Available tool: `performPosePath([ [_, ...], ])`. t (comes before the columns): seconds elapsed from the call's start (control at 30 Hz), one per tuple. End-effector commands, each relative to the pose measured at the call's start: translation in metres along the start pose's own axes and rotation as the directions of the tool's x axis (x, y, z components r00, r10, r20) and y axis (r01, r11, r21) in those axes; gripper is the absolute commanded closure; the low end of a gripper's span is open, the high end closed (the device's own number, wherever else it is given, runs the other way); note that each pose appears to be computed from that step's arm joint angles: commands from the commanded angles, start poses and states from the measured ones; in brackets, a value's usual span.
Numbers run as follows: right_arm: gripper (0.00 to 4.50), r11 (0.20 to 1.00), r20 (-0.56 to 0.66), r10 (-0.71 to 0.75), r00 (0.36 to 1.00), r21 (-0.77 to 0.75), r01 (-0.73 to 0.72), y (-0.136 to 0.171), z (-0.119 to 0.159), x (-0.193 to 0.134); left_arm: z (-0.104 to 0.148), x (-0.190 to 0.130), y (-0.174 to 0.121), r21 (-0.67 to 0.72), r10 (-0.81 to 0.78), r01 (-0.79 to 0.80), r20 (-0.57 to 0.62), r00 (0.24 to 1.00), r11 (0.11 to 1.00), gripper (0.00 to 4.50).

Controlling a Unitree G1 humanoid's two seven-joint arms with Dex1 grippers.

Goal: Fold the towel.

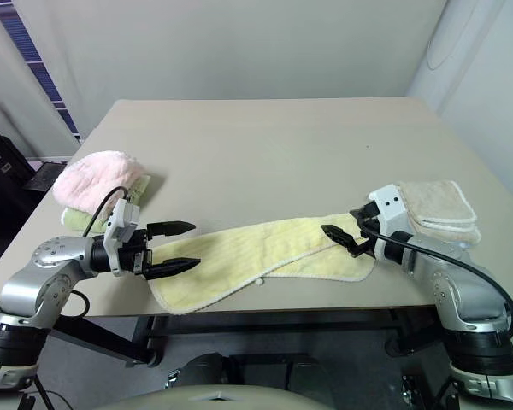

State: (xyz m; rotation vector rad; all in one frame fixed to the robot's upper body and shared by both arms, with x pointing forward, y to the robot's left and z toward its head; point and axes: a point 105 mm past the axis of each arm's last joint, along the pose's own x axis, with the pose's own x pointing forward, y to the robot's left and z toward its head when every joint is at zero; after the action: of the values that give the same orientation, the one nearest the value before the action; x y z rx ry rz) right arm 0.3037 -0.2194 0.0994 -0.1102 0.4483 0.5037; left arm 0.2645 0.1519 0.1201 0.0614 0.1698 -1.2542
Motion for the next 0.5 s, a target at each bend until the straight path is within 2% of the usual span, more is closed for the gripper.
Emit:
performPosePath([
  [0.03, 0.02, 0.992, 0.004, -0.076, 0.997, -0.104, 0.076, -0.015, 0.01, -0.007, 0.012, 0.004, -0.001, 0.051, -0.018, 0.017, 0.026, 0.999, 0.999, 0.0],
  [0.3, 0.02, 0.96, -0.101, -0.159, 0.982, -0.248, 0.13, -0.047, -0.008, -0.025, -0.003, 0.011, -0.002, 0.048, -0.043, 0.042, 0.021, 0.999, 0.998, 0.0],
  [0.5, 0.02, 0.926, -0.113, -0.203, 0.973, -0.345, 0.153, -0.058, -0.018, -0.017, -0.011, 0.013, 0.0, 0.036, -0.051, 0.05, 0.028, 0.998, 0.998, 0.0],
])
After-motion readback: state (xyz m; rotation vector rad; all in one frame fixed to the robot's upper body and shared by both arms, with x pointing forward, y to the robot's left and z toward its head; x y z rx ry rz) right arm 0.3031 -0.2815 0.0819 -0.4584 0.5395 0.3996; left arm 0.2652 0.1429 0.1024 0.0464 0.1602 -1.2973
